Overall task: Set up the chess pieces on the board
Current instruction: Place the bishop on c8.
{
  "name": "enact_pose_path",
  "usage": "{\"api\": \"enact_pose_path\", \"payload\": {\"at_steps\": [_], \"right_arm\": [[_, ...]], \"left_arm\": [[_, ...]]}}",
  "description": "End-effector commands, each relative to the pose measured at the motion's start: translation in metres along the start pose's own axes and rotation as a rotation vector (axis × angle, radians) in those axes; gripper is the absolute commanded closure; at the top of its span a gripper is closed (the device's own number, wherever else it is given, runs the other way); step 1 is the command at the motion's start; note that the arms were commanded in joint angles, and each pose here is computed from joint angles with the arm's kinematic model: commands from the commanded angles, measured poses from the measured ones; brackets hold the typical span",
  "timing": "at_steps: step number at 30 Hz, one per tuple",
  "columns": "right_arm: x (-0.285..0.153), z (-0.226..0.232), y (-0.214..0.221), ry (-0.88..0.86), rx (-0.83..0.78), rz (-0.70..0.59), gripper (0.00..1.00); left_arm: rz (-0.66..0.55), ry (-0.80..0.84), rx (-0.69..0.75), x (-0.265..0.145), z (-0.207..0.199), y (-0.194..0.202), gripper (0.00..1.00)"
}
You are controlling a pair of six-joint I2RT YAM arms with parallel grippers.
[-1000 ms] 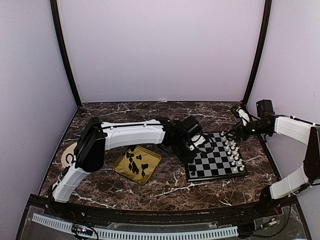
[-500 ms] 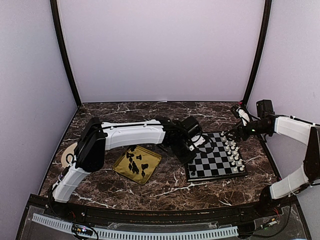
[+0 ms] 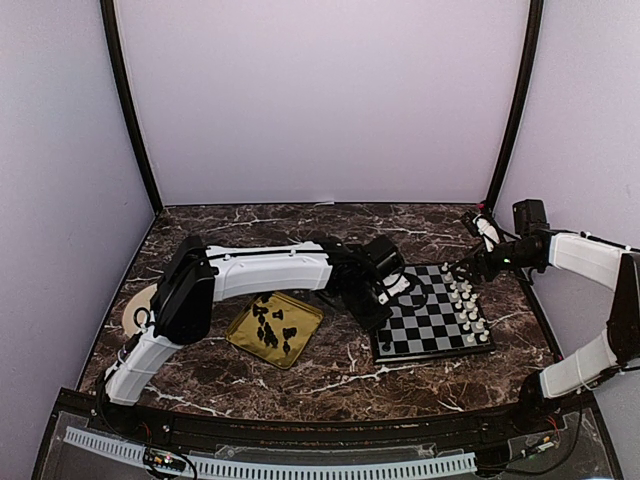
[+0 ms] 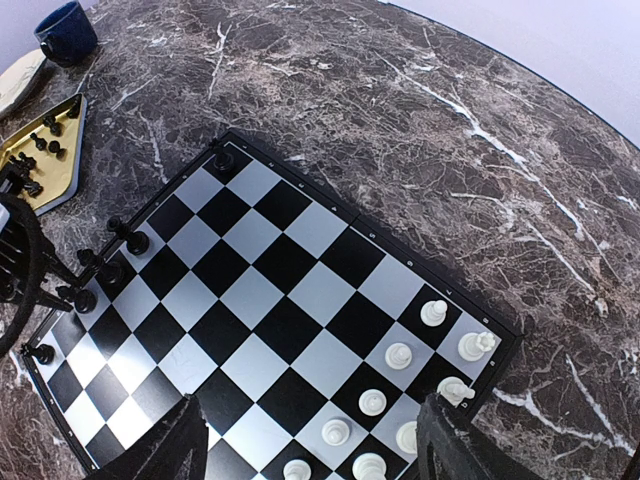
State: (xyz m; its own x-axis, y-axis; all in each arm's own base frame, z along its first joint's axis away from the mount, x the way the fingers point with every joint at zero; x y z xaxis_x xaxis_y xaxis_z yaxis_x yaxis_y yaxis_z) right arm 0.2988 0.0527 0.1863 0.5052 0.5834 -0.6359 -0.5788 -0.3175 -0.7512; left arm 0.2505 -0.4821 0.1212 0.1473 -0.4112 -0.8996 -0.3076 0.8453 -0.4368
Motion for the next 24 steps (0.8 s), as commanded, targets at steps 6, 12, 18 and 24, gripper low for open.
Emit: {"api": "enact_pose_path", "payload": {"at_steps": [6,12,18,24], "right_arm": [[-0.002,0.0,-0.01,0.001,-0.03,-0.021,0.28],[-0.001,0.0,-0.01,-0.001,-0.027,-0.02,0.28],[-0.002,0.001,-0.01,0.001,-0.032,-0.023,0.28],[-0.001,0.0,-0.009,-0.002,-0.028,-0.018,0.28]], "left_arm": [[-0.003,0.004,0.004,-0.008,-0.001,-0.004,0.81],[0.017,-0.024,0.004,-0.019,0.001,-0.004,0.72],[0.073,-0.029,0.013,-0.06,-0.004,0.021,0.65],[0.123,-0.125,0.009,-0.104,0.001,0.067,0.6]]}}
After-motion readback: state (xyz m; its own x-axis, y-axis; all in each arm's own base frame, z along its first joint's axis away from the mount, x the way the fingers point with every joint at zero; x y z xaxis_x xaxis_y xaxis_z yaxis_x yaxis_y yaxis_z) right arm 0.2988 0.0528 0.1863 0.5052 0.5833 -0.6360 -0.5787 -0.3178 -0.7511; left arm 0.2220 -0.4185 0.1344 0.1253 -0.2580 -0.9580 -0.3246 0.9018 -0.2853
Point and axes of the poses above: each gripper's point midway between its finger pads, its own x axis out along the fingers, its own z axis along the line the jaws close on, y = z × x, the point moved 8 cm from there along -x, back along the fingers, and after that the axes turned 7 degrees about x, right-handed, at the moved point
